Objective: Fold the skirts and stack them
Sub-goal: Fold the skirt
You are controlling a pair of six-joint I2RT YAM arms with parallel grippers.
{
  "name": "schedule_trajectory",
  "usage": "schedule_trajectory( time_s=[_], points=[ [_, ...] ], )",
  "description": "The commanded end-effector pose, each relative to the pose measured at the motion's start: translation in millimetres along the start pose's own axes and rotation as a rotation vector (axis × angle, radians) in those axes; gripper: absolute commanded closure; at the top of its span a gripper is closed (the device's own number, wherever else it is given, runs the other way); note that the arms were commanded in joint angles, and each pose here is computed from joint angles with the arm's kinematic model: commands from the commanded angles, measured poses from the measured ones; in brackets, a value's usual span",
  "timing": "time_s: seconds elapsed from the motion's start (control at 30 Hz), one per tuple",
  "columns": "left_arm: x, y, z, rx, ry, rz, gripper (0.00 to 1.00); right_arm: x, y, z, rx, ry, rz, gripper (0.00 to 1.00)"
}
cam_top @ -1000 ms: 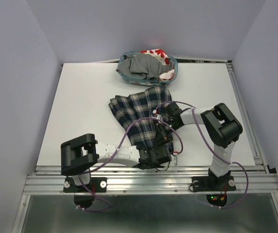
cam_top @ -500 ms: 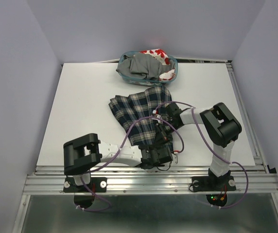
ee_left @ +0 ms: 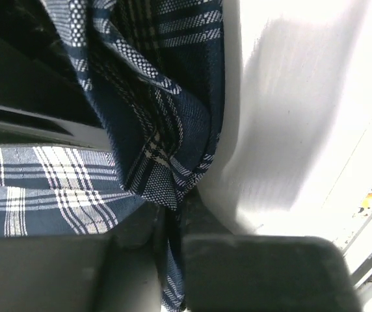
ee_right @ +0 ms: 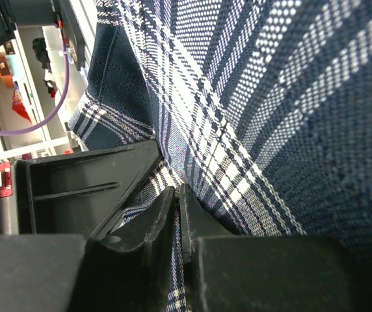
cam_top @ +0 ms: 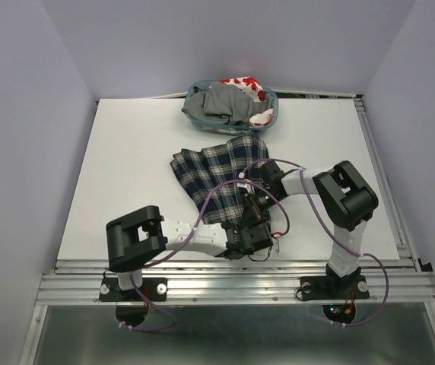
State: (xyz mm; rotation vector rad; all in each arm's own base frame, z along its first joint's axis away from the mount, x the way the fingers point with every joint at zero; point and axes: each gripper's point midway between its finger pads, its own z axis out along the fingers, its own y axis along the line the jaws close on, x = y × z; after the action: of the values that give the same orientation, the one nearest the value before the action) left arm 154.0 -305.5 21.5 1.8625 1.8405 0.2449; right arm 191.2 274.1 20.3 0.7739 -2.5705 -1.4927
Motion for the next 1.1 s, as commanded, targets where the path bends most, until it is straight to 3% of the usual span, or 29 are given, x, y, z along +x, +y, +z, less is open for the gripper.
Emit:
schedule_trajectory(
  time_s=[0.0,0.1,0.47,0.77,0.93,1.07],
  points=[
    [-6.2,-4.4,-9.1,0.078,-0.028,-0.025,1.0,2.8,-18.1,-2.6,0.113,0.02,-0.057,0.85],
    [-15.1,-8.6,-23.9,0.139,-0.071,-0.032,1.0,-15.4,-10.3,-12.2,0.126,-0.014,-0.094,0.83],
    [-35.0,-33.7,-89.0,0.409,-0.242,-0.048,1.0,-134.4,40.3,-81.4,0.212,-0.284,-0.34,0.53],
    [-56.0,-33.2,-137.1,0.593,-0.379,-0.059,1.0,-174.1,32.8,-54.2,0.077,-0.326,-0.299,0.52],
    [-71.6,2.7,-160.5,0.62,-0.458,-0.134,1.0,-159.5,-2.2,-13.2,0.109,-0.263,-0.254,0.54],
    [-75.2,28.3,-162.9,0.613,-0.444,-0.159,1.0,-131.5,-7.6,17.9,0.082,-0.175,-0.217,0.59]
  ],
)
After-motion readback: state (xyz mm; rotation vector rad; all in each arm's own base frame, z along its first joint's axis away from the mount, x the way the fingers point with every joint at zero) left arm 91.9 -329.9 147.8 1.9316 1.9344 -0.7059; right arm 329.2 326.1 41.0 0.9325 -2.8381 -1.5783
